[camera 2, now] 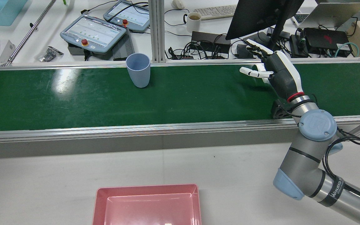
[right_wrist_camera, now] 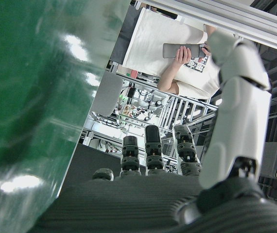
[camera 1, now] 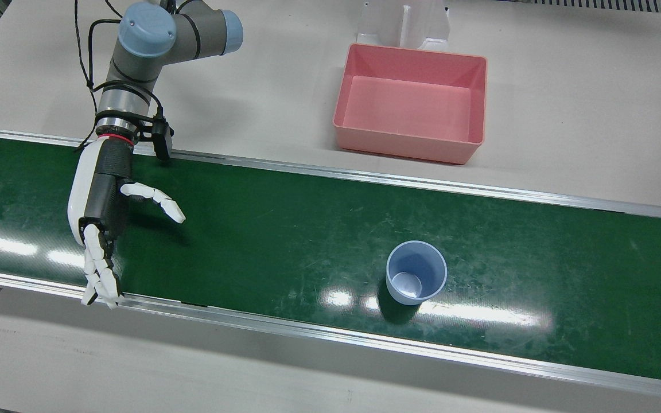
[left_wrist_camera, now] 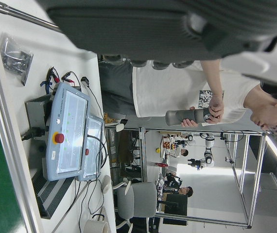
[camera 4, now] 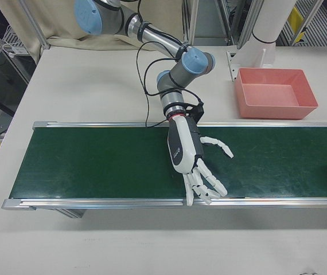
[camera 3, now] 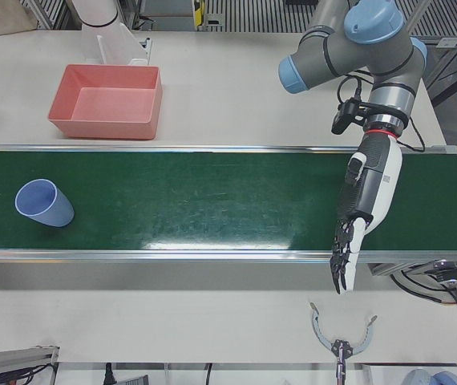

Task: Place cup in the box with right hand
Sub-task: 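Keep the right hand waiting in the cup's path on the belt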

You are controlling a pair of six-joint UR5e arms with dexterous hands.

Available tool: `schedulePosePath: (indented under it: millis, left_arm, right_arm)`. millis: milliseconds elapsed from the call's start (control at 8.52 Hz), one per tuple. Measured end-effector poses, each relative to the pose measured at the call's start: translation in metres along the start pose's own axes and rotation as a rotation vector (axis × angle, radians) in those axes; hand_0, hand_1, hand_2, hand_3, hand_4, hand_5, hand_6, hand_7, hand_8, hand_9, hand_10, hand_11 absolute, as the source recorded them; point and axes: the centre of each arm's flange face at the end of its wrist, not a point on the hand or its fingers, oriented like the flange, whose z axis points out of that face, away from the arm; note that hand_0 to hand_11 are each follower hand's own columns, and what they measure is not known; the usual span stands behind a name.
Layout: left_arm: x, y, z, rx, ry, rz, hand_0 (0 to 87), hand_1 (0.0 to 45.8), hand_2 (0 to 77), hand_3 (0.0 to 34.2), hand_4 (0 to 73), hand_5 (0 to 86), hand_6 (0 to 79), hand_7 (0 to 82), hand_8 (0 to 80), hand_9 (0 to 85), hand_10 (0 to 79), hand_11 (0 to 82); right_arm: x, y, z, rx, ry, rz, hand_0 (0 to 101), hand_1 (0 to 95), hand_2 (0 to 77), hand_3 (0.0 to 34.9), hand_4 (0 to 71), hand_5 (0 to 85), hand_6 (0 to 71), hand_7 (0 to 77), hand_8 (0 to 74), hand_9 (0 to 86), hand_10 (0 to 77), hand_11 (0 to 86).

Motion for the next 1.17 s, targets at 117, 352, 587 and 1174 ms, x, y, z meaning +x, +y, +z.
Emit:
schedulePosePath:
  millis: [117, 352, 587, 1174]
  left_arm:
    - [0.000, 0.000, 0.000, 0.000, 0.000, 0.000, 0.0, 0.5, 0.5, 0.0, 0.0, 0.0, 0.0, 0.0, 0.0, 0.5, 0.0, 0.0]
    - [0.000, 0.000, 0.000, 0.000, 0.000, 0.000, 0.0, 0.5, 0.5, 0.0, 0.0, 0.0, 0.0, 0.0, 0.0, 0.5, 0.0, 0.0]
    - [0.000, 0.000, 0.000, 0.000, -0.001, 0.000, 0.0, 0.5, 0.5, 0.0, 0.0, 0.0, 0.0, 0.0, 0.0, 0.0, 0.0, 0.0]
    - [0.000, 0.000, 0.000, -0.001, 0.000, 0.000, 0.0, 0.5, 0.5, 0.0, 0.0, 0.0, 0.0, 0.0, 0.0, 0.0, 0.0, 0.0]
  right_arm:
    - [-0.001, -0.001, 0.000, 0.001, -0.001, -0.001, 53, 22.4, 22.4, 3.8, 0.0, 6.5, 7.6, 31.6, 8.7, 18.5, 0.0, 0.5]
    - [-0.001, -0.001, 0.001, 0.001, -0.004, 0.000, 30, 4.9, 6.5, 0.9, 0.0, 1.1, 4.9, 35.5, 7.1, 18.5, 0.5, 0.5]
    - [-0.001, 0.000, 0.001, 0.000, -0.005, 0.001, 38, 8.2, 13.1, 0.1, 3.3, 1.1, 7.6, 36.5, 8.2, 18.5, 0.5, 0.5]
    - [0.001, 0.015, 0.006, -0.021, -0.006, 0.002, 38, 11.5, 18.5, 0.2, 5.4, 2.2, 7.6, 37.1, 8.2, 18.5, 0.5, 0.5]
